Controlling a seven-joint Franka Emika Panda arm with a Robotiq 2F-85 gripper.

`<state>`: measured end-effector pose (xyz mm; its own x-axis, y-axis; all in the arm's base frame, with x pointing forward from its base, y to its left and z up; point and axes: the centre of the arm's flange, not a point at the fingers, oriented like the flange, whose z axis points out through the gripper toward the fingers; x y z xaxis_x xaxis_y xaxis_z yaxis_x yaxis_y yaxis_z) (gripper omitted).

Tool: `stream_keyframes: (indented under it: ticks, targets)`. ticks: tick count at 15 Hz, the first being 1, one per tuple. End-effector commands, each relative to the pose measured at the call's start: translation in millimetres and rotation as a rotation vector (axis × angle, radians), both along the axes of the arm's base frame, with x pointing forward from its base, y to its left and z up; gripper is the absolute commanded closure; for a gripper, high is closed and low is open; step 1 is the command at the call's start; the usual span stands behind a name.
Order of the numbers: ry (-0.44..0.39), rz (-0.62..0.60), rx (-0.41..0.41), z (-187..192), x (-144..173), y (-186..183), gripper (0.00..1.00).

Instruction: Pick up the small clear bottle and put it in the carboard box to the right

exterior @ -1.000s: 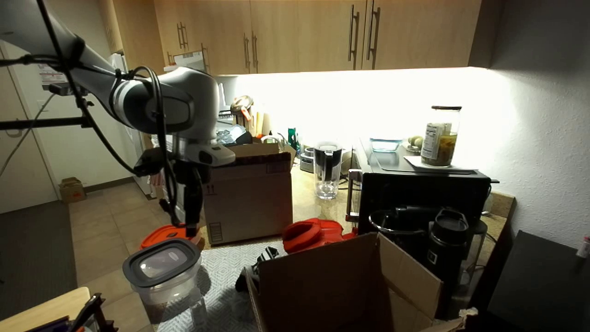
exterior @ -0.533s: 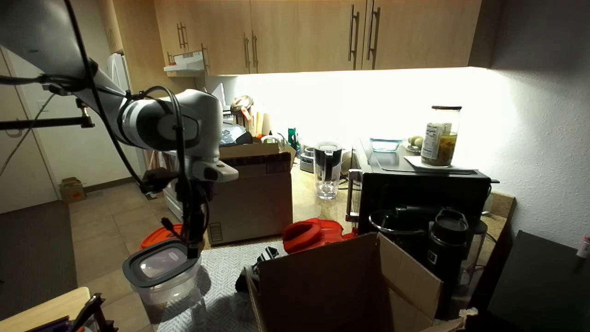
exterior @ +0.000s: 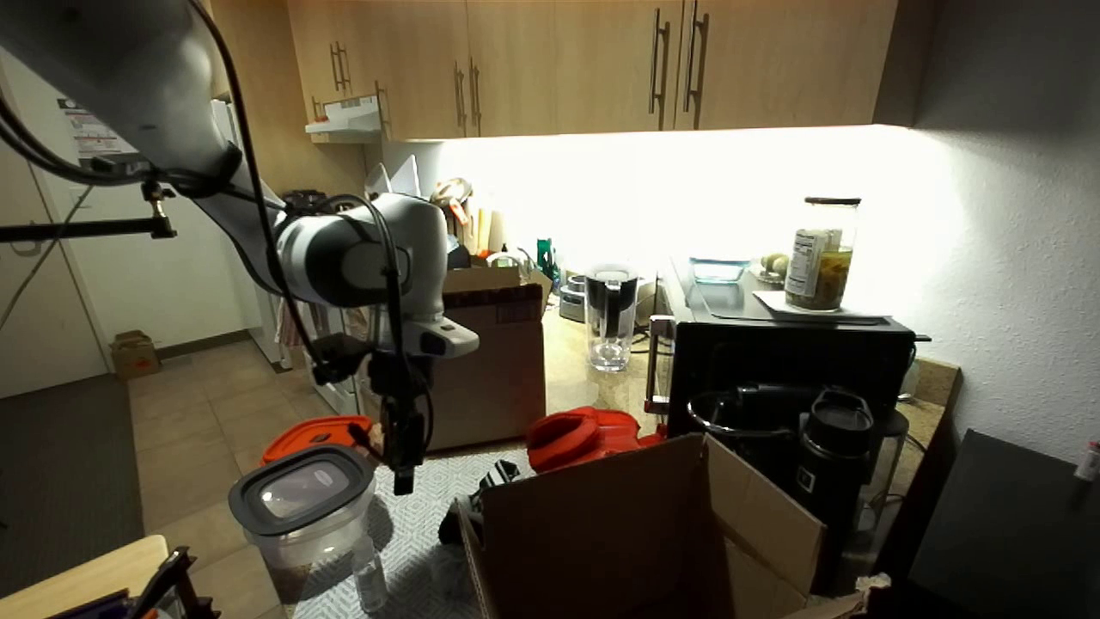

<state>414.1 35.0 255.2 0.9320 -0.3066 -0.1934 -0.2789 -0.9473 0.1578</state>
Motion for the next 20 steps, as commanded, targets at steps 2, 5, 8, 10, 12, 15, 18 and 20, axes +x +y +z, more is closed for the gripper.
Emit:
stream_keyframes:
  ticks: [2,5,8,10,12,15,18,20]
  targets:
    - [-0.024,0.043,0.006,-29,16,8,0.00]
    - [-0.012,0.065,0.025,-46,8,21,0.00]
    - [0.015,0.072,0.034,-60,-3,29,0.00]
    - [0.035,0.069,0.029,-69,-12,29,0.00]
    - [0.060,0.063,0.026,-76,-22,25,0.00]
    - [0.091,0.050,0.015,-89,-38,16,0.00]
    - [0.106,0.037,0.011,-97,-48,9,0.00]
    - [0.108,0.033,0.006,-97,-51,6,0.00]
